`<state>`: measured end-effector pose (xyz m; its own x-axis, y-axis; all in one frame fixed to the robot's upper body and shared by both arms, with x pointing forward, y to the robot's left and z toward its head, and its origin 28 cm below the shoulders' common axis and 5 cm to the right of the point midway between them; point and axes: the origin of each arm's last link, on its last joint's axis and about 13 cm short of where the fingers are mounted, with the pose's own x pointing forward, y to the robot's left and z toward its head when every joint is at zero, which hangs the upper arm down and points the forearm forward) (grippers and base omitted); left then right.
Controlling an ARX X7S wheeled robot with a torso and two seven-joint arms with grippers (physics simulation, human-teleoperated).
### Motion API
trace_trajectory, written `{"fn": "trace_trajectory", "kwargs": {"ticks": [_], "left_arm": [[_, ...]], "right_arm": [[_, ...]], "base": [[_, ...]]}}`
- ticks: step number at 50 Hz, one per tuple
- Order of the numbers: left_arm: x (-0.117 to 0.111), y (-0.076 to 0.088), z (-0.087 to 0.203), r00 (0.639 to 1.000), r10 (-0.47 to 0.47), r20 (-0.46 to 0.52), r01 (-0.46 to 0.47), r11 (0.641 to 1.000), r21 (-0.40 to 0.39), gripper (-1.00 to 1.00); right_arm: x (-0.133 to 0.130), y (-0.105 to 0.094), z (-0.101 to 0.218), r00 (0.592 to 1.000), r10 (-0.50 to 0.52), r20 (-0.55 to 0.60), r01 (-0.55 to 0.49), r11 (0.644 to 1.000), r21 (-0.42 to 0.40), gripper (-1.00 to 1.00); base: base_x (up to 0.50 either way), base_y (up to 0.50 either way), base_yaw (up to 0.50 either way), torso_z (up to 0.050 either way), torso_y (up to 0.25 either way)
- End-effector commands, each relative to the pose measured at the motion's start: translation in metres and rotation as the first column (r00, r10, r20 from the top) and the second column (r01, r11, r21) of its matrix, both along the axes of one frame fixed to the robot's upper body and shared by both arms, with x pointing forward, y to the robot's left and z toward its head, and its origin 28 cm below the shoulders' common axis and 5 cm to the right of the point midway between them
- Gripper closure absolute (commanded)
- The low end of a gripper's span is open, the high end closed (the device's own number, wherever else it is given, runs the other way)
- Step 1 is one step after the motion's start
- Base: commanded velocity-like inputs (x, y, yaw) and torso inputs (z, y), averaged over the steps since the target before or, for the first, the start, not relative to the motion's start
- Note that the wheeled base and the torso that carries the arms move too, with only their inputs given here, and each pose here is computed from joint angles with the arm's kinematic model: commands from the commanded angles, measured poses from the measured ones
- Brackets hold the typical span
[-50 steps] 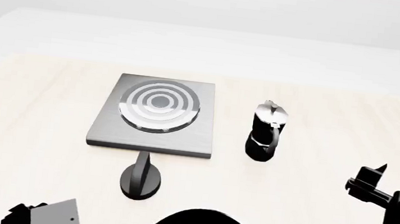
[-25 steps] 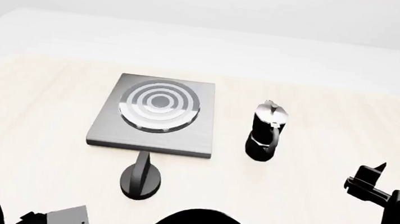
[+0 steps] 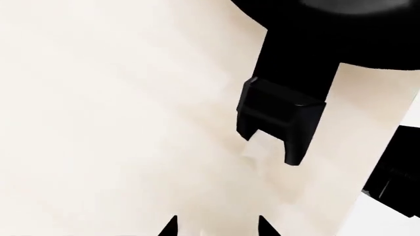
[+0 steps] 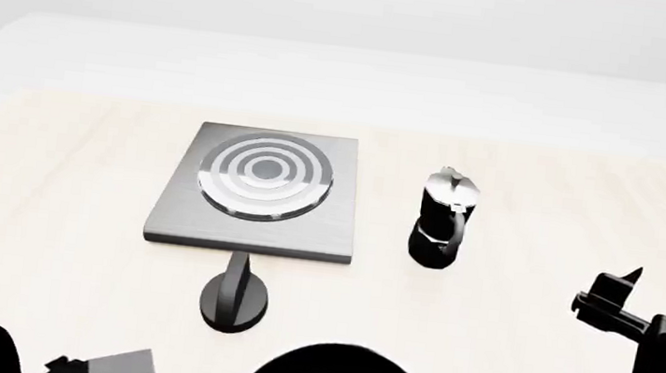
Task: Turn on the stove and put the frying pan on it.
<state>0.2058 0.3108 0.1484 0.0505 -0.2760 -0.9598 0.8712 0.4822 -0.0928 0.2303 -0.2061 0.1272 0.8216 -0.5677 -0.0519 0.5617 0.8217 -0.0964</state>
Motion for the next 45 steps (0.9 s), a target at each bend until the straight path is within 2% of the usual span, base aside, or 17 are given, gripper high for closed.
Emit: {"fn": "trace_trajectory", "kwargs": {"ticks": [1,5,15,23,27,30,34,35,36,38,39,41,43,45], "left_arm": [[-0.008,-0.002,0.025,0.994,-0.068,0.09,0.07,0.997,-0.022,1.0],[-0.014,-0.001,0.041,0.985,-0.101,0.14,0.106,0.994,-0.025,1.0],[-0.022,0.006,0.072,0.971,-0.067,0.229,0.081,0.995,-0.05,1.0],[-0.017,0.016,0.086,0.956,0.035,0.29,-0.002,0.994,-0.112,1.0],[-0.011,0.022,0.092,0.937,0.145,0.319,-0.092,0.98,-0.177,1.0],[-0.007,0.025,0.095,0.923,0.187,0.337,-0.114,0.968,-0.224,1.0],[0.0,0.029,0.101,0.888,0.277,0.367,-0.167,0.938,-0.304,1.0],[0.0,0.029,0.101,0.888,0.277,0.367,-0.167,0.938,-0.305,1.0],[0.003,0.03,0.103,0.87,0.323,0.372,-0.199,0.921,-0.335,1.0],[0.006,0.03,0.104,0.861,0.337,0.38,-0.205,0.916,-0.346,1.0],[0.009,0.03,0.107,0.834,0.401,0.378,-0.241,0.882,-0.404,1.0],[0.012,0.03,0.107,0.815,0.432,0.385,-0.271,0.873,-0.406,1.0],[0.02,0.031,0.11,0.761,0.544,0.352,-0.363,0.808,-0.463,1.0],[0.026,0.032,0.11,0.726,0.601,0.336,-0.429,0.776,-0.462,1.0]], "right_arm": [[0.0,0.0,0.002,1.0,-0.001,0.005,0.001,1.0,-0.001,-1.0],[0.0,0.0,0.003,1.0,-0.003,0.007,0.003,1.0,-0.003,-1.0],[0.001,0.001,0.004,1.0,0.001,0.004,-0.001,1.0,-0.009,-1.0],[0.0,0.001,0.002,1.0,-0.001,0.001,0.001,1.0,-0.007,-1.0],[0.0,0.0,0.002,1.0,-0.003,0.002,0.003,1.0,-0.007,-1.0],[0.0,0.0,0.002,1.0,-0.004,0.002,0.004,1.0,-0.006,-1.0],[0.0,0.0,0.002,1.0,-0.003,0.002,0.003,1.0,-0.005,-1.0],[0.0,0.0,0.002,1.0,-0.003,0.002,0.003,1.0,-0.005,-1.0],[0.0,0.0,0.003,1.0,-0.003,0.003,0.003,1.0,-0.005,-1.0],[0.0,0.0,0.003,1.0,-0.003,0.003,0.003,1.0,-0.006,-1.0],[0.0,0.0,0.002,1.0,-0.003,0.003,0.004,1.0,-0.006,-1.0],[0.0,0.0,0.003,1.0,-0.003,0.004,0.003,1.0,-0.006,-1.0],[0.0,0.0,0.003,1.0,-0.002,0.005,0.002,1.0,-0.007,-1.0],[0.0,0.0,0.003,1.0,-0.002,0.006,0.002,1.0,-0.006,-1.0]], "base": [[0.0,0.0,0.0,0.0,0.0],[0.0,0.0,0.0,0.0,0.0],[0.0,0.0,0.0,0.0,0.0],[0.0,0.0,0.0,0.0,0.0],[0.0,0.0,0.0,0.0,0.0],[0.0,0.0,0.0,0.0,0.0],[0.0,0.0,0.0,0.0,0.0],[0.0,0.0,0.0,0.0,0.0],[0.0,0.0,0.0,0.0,0.0],[0.0,0.0,0.0,0.0,0.0],[0.0,0.0,0.0,0.0,0.009],[0.0,0.0,0.0,0.0,0.0],[0.0,0.0,0.0,0.0,0.0],[0.0,0.0,0.0,0.0,0.0]]}}
